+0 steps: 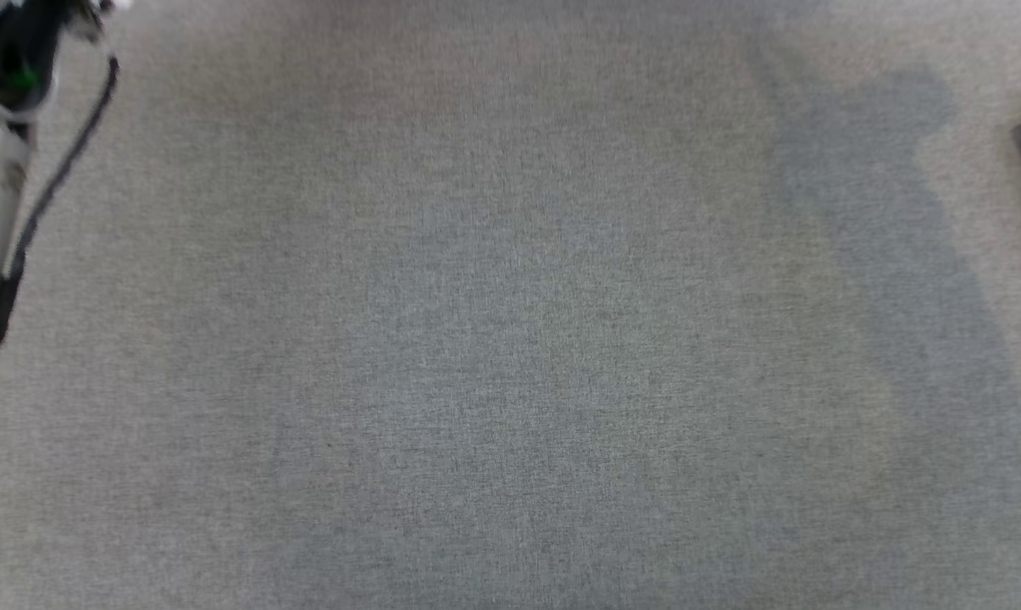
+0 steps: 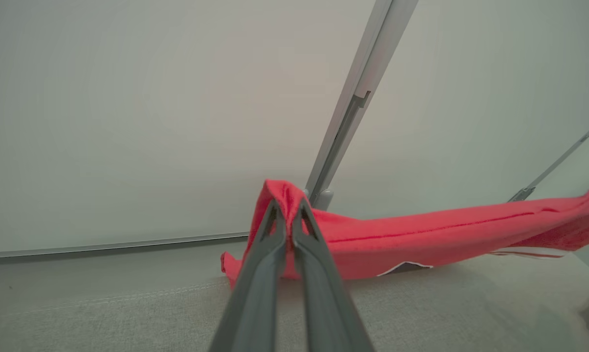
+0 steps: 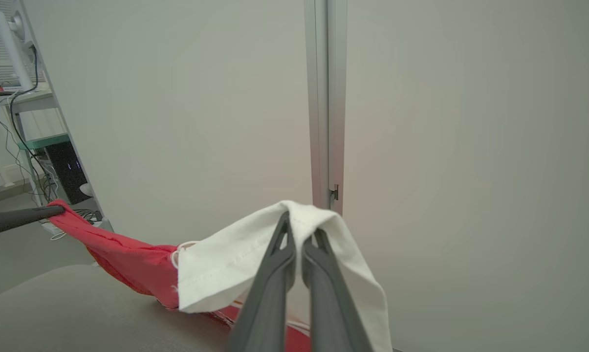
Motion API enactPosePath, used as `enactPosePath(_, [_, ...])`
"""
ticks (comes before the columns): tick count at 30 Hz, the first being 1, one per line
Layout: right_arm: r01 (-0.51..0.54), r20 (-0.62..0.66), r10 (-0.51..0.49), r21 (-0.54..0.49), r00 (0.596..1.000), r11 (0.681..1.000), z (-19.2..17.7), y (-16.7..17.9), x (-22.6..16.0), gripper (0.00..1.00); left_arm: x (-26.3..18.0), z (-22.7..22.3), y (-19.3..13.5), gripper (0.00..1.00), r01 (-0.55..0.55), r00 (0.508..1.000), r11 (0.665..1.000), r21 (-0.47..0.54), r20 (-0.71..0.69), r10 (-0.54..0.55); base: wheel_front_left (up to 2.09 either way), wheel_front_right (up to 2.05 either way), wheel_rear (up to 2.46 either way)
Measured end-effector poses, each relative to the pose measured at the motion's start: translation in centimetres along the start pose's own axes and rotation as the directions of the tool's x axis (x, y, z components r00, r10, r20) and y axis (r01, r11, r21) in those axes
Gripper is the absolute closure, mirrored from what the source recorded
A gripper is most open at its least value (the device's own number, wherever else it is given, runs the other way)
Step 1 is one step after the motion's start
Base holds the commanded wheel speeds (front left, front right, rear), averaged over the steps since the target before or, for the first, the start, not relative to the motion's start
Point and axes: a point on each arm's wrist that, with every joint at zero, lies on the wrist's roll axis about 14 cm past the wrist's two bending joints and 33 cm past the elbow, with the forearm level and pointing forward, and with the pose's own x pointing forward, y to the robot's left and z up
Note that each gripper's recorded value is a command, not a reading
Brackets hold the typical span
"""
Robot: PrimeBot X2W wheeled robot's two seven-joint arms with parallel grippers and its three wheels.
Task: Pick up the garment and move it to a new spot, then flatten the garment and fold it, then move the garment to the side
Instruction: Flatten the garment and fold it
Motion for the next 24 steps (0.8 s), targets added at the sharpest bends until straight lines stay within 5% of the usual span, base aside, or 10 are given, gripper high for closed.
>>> enactPosePath(9, [-0.046, -0.173, 0.069, 0.134, 0.982, 0.990, -4.0, 5.0, -9.0, 1.00, -8.3, -7.1, -0.7, 1.00, 0.012, 0.977, 1.000, -0.019, -0.214, -0.015, 0.00, 0.00, 0.00])
enactPosePath(24, [0.003, -0.504, 0.127, 0.249, 0.854, 0.968, -7.9, 10.4, -28.1, 1.00, -22.3, -16.1, -5.3, 1.00, 0.050, 0.896, 0.999, -0.007, -0.442, -0.048, 0.00, 0.00, 0.00])
